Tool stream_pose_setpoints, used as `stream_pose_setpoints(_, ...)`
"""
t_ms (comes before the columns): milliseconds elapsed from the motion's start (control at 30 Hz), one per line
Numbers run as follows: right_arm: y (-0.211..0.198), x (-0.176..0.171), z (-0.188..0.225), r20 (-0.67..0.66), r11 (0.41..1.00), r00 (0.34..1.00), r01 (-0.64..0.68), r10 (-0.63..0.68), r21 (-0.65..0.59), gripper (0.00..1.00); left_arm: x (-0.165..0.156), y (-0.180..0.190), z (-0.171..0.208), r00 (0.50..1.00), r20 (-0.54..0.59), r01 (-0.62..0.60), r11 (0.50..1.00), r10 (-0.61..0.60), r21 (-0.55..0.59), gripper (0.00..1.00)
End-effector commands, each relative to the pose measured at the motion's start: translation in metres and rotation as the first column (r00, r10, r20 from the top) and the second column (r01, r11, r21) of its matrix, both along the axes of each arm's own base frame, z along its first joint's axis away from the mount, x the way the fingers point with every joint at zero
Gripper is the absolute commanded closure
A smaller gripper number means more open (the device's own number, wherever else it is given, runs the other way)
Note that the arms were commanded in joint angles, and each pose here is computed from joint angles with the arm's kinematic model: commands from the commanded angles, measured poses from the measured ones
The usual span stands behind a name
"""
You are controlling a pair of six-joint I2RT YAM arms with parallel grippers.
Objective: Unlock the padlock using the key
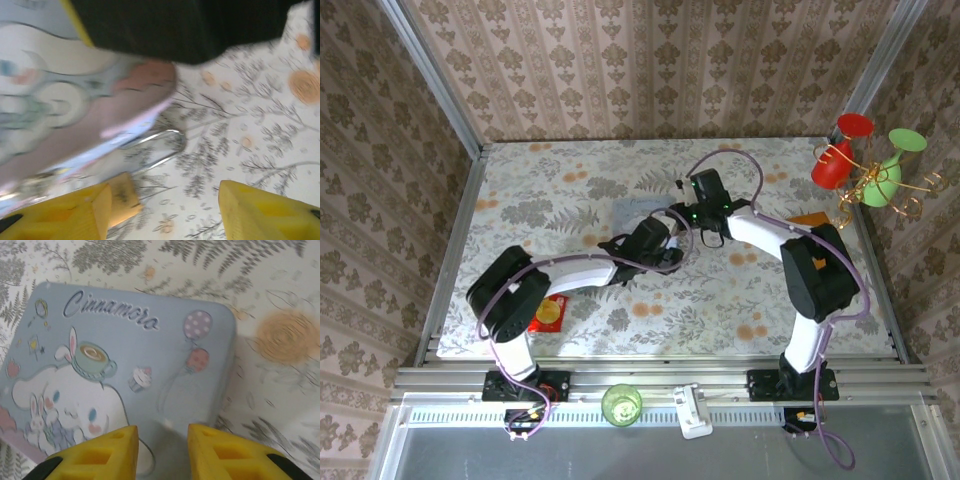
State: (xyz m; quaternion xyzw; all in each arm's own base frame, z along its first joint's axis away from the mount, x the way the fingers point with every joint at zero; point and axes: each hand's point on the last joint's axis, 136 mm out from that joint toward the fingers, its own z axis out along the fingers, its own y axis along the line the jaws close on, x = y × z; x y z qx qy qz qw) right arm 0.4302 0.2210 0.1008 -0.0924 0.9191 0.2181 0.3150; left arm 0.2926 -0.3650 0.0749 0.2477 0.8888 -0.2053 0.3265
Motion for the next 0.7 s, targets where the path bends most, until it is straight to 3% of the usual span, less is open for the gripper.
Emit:
stream_pose_setpoints(0, -0.028, -0.017, 0.008, -0.029, 0.998, 0.998, 0.059, -0.059, -0.014, 0.67, -0.002, -0.015, -0.010, 0.995, 0.010, 0.104, 0.995, -0.104, -0.003, 0.41)
stream_pose_setpoints(100, -0.040, -0.028, 0.020, -0.002, 0.997, 0.998, 0.070, -0.070, -0.018, 0.66, 0.007, -0.009, -0.020, 0.997, 0.031, 0.069, 0.995, -0.071, 0.068, 0.34)
stream_pose_setpoints(367, -0.057, -0.053, 0.039, 0.051, 0.996, 0.995, 0.090, -0.090, 0.003, 0.65, 0.012, -0.016, -0.026, 0.993, 0.063, 0.094, 0.989, -0.102, 0.117, 0.31)
stream_pose_setpoints(567, -0.063, -0.066, 0.029, 0.042, 0.995, 0.994, 0.102, -0.102, 0.000, 0.65, 0.016, -0.012, -0.047, 0.996, 0.036, 0.069, 0.986, -0.075, 0.149, 0.32)
stream_pose_setpoints(667, -0.065, -0.071, 0.025, 0.034, 0.995, 0.994, 0.104, -0.104, -0.003, 0.65, 0.011, -0.011, -0.058, 0.997, -0.005, 0.075, 0.982, -0.075, 0.173, 0.38)
